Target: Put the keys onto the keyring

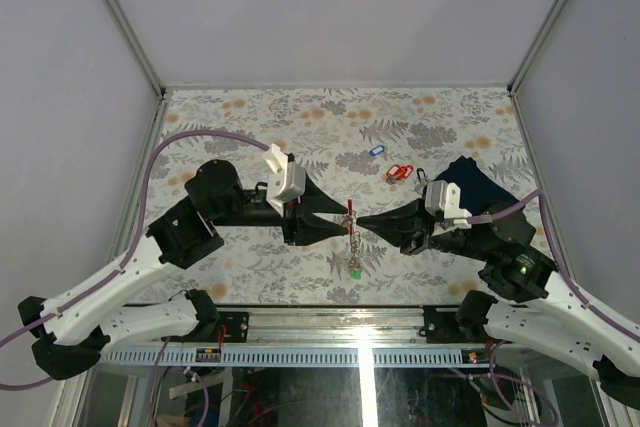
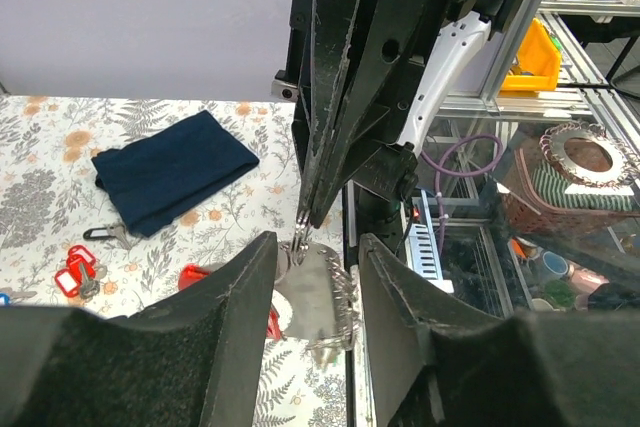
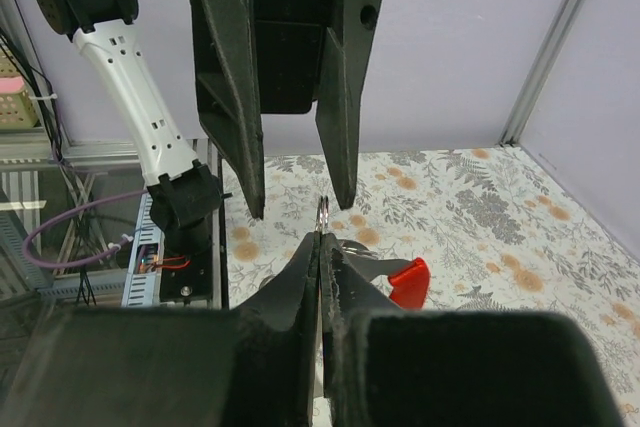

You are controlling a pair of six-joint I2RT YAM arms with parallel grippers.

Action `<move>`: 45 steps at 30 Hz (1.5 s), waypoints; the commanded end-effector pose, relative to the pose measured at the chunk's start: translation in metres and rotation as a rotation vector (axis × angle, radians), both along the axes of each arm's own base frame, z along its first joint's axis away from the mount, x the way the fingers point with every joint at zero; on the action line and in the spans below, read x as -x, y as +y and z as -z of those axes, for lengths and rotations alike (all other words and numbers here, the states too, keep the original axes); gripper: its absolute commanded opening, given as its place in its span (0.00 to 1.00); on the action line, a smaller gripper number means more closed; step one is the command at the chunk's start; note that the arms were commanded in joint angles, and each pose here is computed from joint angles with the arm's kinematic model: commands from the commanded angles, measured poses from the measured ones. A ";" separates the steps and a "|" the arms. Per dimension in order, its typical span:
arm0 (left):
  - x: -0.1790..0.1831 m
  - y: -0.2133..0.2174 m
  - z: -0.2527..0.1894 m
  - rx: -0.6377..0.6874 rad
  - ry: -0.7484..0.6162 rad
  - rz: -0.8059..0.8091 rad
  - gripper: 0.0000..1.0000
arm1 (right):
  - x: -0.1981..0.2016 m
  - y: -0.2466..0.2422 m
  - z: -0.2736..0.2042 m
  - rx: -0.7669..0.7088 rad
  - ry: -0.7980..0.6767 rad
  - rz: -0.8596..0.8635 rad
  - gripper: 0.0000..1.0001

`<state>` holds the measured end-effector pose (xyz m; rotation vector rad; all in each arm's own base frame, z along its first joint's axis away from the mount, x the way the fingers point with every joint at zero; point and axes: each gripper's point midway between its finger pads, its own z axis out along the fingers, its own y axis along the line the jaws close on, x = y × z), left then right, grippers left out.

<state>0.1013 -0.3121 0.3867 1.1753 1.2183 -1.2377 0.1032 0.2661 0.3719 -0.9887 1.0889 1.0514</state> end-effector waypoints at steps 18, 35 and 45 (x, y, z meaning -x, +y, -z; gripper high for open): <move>0.003 -0.003 -0.017 0.030 -0.064 0.048 0.00 | 0.016 -0.009 -0.046 -0.098 -0.095 -0.041 0.05; 0.022 0.010 -0.044 0.150 -0.191 0.097 0.00 | 0.017 -0.013 -0.056 -0.272 -0.240 -0.030 0.43; 0.016 0.011 -0.047 0.155 -0.204 0.061 0.00 | 0.032 0.000 -0.064 -0.308 -0.261 -0.154 0.28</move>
